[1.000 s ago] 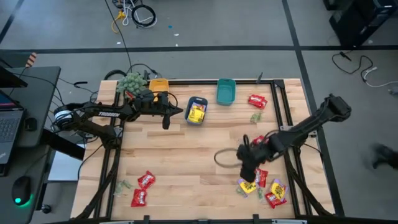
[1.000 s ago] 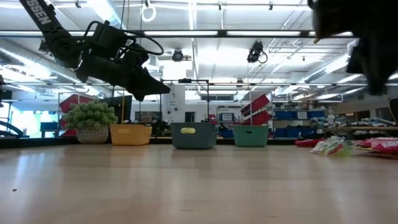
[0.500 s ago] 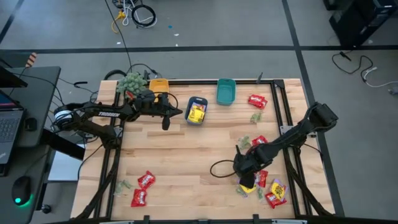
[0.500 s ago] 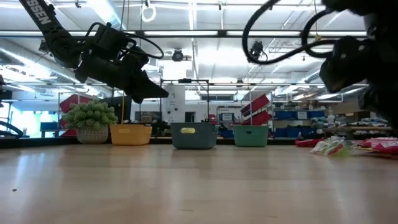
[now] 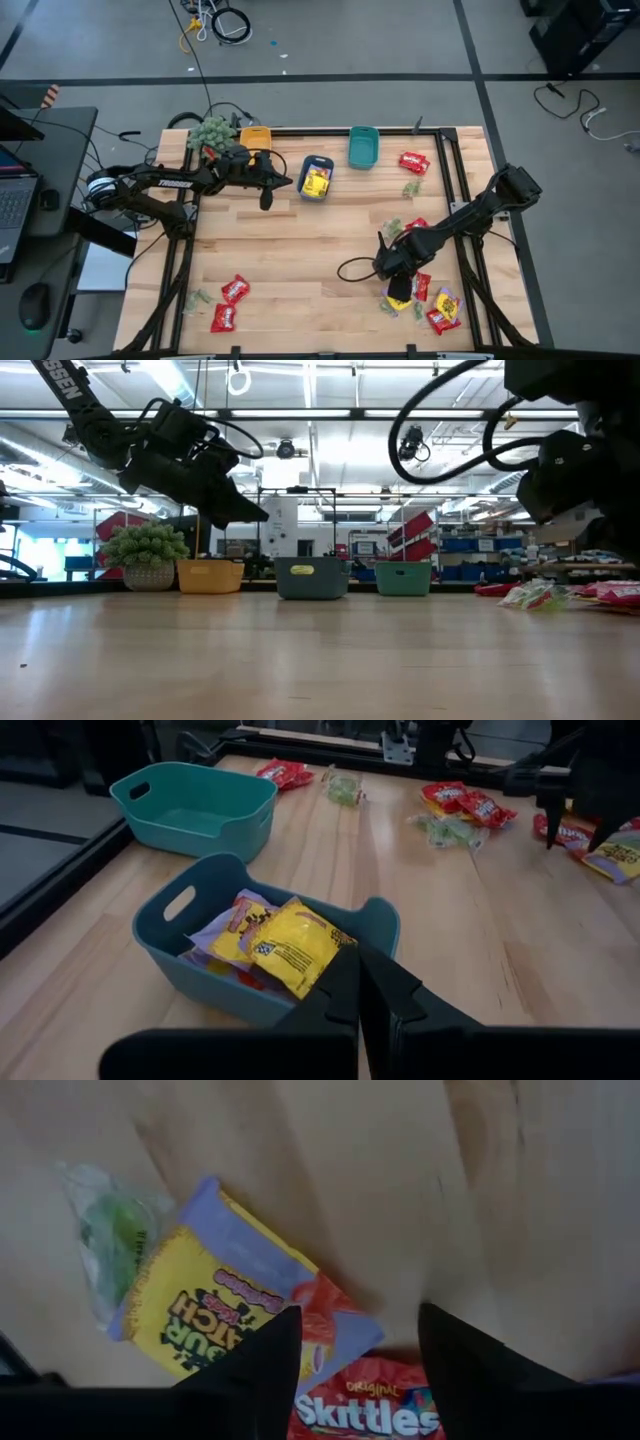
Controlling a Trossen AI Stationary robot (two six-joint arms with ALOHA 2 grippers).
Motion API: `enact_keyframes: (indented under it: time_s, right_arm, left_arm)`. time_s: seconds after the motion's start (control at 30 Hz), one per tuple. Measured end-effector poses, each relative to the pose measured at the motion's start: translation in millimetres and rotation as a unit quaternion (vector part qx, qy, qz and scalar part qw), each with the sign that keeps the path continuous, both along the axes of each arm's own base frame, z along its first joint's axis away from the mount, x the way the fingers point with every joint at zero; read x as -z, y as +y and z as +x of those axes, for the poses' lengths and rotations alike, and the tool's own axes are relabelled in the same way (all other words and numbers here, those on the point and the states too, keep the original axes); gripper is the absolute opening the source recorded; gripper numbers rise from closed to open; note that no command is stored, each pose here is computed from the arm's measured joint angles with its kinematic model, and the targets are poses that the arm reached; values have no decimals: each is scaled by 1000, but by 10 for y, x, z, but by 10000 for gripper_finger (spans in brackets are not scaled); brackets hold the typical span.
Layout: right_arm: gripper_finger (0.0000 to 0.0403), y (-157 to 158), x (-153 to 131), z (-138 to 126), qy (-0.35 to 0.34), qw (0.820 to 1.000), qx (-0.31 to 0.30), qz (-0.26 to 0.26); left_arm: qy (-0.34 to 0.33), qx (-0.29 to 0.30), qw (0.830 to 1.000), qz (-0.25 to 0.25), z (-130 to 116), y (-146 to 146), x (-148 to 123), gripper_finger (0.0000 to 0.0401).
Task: Sort candy
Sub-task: Put the yellow candy pack into the blue bin
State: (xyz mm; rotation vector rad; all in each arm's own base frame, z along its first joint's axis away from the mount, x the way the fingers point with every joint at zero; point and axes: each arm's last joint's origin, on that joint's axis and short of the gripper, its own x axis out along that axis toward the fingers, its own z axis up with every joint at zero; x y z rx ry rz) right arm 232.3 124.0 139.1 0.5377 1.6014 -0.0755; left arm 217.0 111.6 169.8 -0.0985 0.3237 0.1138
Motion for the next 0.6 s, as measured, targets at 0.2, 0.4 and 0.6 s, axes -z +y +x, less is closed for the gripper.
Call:
enact_keyframes:
  time_s: [0.2,0.4,0.6]
  right_arm:
    - [125,-18,44,-32,2,1000,-1,-1]
    - [15,-13,48,-46,1,1000,-15,-1]
    - [2,-39,-3,-27,-2,1000,-9,-12]
  left_arm:
    - [3,2,1000,2,-2,-2,6,1]
    - [3,1,1000,3,-1,-1,5,1]
    - [2,-3,1000,5,-1,2,2,1]
